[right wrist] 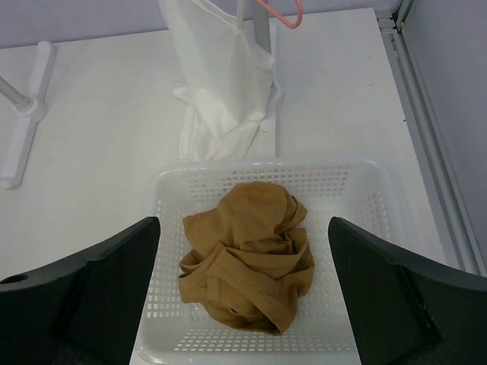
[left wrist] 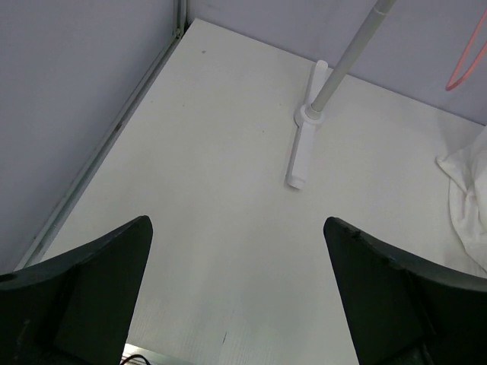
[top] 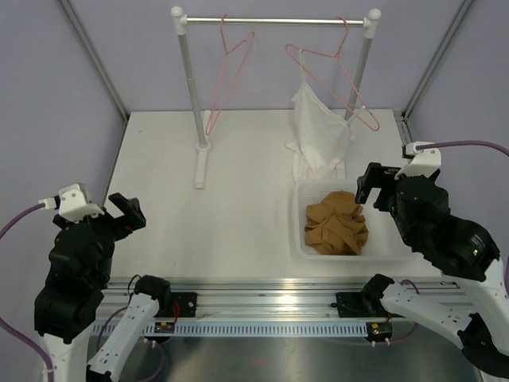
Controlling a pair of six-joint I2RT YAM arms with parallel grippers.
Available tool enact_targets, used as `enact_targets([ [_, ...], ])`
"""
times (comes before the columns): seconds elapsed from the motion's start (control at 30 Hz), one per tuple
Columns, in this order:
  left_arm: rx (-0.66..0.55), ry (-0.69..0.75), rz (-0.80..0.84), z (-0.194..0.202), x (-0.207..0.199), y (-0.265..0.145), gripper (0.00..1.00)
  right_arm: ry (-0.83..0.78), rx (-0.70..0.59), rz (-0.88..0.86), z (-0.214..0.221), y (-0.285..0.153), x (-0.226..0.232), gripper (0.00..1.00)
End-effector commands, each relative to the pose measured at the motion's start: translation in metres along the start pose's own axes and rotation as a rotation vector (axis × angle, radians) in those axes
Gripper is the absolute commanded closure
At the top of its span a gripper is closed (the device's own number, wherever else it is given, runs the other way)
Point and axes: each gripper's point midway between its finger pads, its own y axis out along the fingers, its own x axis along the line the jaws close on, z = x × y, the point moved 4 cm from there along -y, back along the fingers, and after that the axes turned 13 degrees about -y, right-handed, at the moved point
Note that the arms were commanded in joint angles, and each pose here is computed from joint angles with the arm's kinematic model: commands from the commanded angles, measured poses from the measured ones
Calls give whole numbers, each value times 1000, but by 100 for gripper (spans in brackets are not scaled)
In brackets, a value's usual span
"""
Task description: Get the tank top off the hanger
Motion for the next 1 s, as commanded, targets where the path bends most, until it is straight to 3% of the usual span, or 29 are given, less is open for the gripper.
enact_targets([
  [0.0, 69, 52, 40, 4, 0, -14, 1, -22, 15, 23, 8, -16, -19, 1],
  [0.3, 118, 87, 82, 10, 1, -24, 1, 47, -76, -22, 9, -51, -47, 1],
  [0.6, 142, 74, 89, 23, 1, -16, 1, 17, -52, -6, 15, -44, -44, 1],
  [0.97, 87, 56, 60, 21, 10, -20, 1, 24, -42, -9, 18, -35, -34, 1],
])
